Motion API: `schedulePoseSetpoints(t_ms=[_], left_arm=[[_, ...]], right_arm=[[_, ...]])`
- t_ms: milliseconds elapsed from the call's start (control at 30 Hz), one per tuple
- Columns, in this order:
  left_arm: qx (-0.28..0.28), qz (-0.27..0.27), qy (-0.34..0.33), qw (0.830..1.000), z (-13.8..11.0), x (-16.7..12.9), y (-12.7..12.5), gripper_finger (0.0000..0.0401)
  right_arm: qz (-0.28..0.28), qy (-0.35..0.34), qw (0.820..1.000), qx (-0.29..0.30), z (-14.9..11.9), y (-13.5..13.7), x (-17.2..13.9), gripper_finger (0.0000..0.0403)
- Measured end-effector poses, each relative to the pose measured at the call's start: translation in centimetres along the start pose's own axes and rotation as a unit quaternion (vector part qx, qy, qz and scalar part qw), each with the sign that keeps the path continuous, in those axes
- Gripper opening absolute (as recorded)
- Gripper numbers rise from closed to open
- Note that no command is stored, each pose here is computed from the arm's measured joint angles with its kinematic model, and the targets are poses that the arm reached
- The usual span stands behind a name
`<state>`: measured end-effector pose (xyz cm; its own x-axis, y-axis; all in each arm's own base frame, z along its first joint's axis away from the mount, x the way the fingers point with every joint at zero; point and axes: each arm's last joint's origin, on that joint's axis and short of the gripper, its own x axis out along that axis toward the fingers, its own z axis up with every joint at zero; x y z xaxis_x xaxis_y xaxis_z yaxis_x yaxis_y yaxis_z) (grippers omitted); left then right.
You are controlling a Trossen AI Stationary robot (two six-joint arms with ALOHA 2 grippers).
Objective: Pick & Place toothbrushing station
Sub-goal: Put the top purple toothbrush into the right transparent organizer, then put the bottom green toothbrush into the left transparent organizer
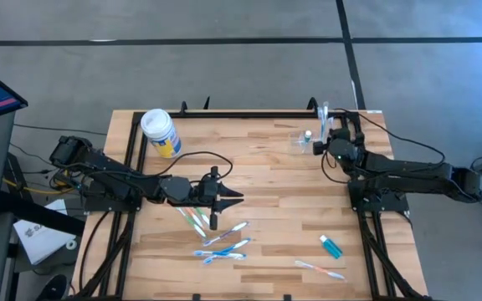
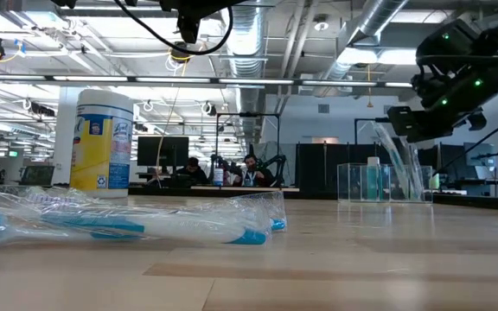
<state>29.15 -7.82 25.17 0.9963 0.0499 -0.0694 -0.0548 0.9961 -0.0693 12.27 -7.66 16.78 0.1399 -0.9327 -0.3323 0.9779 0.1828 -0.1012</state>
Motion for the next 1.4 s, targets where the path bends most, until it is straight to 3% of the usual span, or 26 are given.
schedulePoseSetpoints(t_ms=[333,767,967,1167,1400], left_arm=[[0.000,0.001,0.000,1.000,0.0,0.0,0.0,0.0053],[0.000,0.003,0.000,1.000,0.0,0.0,0.0,0.0053],[0.001,0.003,0.001,1.000,0.0,0.0,0.0,0.0053],[0.003,0.003,0.006,1.000,-0.1,0.0,0.0,0.0053],[-0.013,-0.001,0.027,1.000,-0.5,0.0,0.0,0.0053]], right_arm=[[0.011,0.004,1.000,-0.018,0.0,0.1,0.0,0.0010],[0.015,-0.002,1.000,-0.023,0.8,0.2,-0.2,0.0145],[0.017,-0.011,0.999,-0.024,1.8,0.4,-0.3,0.0186],[0.031,-0.013,0.999,-0.020,2.2,0.7,-0.6,0.0193],[0.128,-0.017,0.991,-0.020,3.1,2.1,-2.3,0.0178]])
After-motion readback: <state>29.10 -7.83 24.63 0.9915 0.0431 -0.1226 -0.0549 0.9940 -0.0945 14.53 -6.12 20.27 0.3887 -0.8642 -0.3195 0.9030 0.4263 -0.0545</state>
